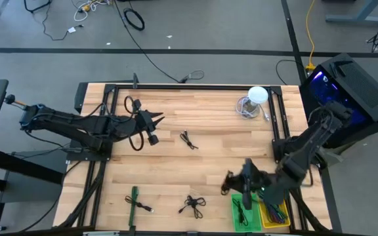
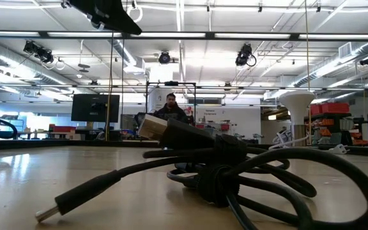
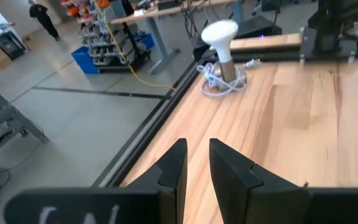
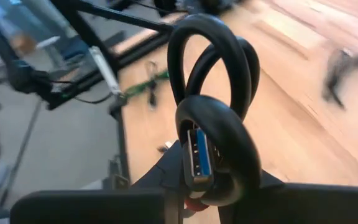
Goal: Pick & Place USB Port
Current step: Put the black charger cable into the green basket
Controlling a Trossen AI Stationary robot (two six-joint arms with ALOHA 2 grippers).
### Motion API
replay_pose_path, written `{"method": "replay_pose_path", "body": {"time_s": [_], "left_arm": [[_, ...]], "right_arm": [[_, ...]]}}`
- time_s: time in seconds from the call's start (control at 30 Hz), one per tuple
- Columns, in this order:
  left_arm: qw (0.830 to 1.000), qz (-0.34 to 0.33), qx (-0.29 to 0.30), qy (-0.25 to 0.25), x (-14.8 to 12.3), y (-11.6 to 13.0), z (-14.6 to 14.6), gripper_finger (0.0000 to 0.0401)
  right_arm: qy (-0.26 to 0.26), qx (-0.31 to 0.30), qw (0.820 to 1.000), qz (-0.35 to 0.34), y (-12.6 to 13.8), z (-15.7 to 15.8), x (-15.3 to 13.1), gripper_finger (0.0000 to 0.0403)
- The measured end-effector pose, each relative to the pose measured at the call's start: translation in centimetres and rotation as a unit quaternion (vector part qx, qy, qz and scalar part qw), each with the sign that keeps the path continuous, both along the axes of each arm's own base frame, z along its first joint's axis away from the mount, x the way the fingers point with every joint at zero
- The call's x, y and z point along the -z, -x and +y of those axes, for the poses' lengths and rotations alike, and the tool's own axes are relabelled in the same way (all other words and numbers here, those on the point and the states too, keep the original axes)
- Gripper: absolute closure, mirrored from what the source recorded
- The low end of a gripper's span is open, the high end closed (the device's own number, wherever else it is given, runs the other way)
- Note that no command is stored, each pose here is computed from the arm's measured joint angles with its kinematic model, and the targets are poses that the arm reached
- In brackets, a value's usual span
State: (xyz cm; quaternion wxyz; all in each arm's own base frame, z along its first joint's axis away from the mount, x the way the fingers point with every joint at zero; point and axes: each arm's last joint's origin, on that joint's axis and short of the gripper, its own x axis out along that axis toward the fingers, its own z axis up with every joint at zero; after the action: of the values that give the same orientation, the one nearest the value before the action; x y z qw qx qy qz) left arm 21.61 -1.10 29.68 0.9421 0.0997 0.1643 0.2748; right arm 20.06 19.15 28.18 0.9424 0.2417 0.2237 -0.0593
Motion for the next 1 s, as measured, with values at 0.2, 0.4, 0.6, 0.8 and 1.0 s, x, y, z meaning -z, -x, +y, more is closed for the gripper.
{"method": "replay_pose_path", "body": {"time_s": [0.2, 0.4, 0.6, 0.8, 1.0], "left_arm": [[1.000, 0.009, -0.001, 0.001, 0.2, 0.1, 0.0, 0.0330], [1.000, 0.014, -0.001, 0.000, 0.3, 0.1, 0.0, 0.0330], [1.000, 0.030, -0.003, 0.000, 0.6, 0.2, 0.1, 0.0330], [0.999, 0.034, -0.005, 0.004, 0.7, 0.3, 0.1, 0.0330], [0.999, 0.035, -0.005, 0.004, 0.7, 0.3, 0.1, 0.0330]], "right_arm": [[-0.051, 0.029, 0.998, -0.006, 3.6, 2.7, 0.9, 0.0358], [-0.083, 0.048, 0.995, 0.005, 6.6, 3.5, 1.6, 0.0358], [-0.126, 0.067, 0.985, 0.097, 7.7, 4.0, 3.6, 0.0358], [-0.155, 0.058, 0.966, 0.197, 7.3, 6.0, 6.6, 0.0358], [-0.189, 0.042, 0.954, 0.227, 6.7, 7.9, 8.4, 0.0358]]}}
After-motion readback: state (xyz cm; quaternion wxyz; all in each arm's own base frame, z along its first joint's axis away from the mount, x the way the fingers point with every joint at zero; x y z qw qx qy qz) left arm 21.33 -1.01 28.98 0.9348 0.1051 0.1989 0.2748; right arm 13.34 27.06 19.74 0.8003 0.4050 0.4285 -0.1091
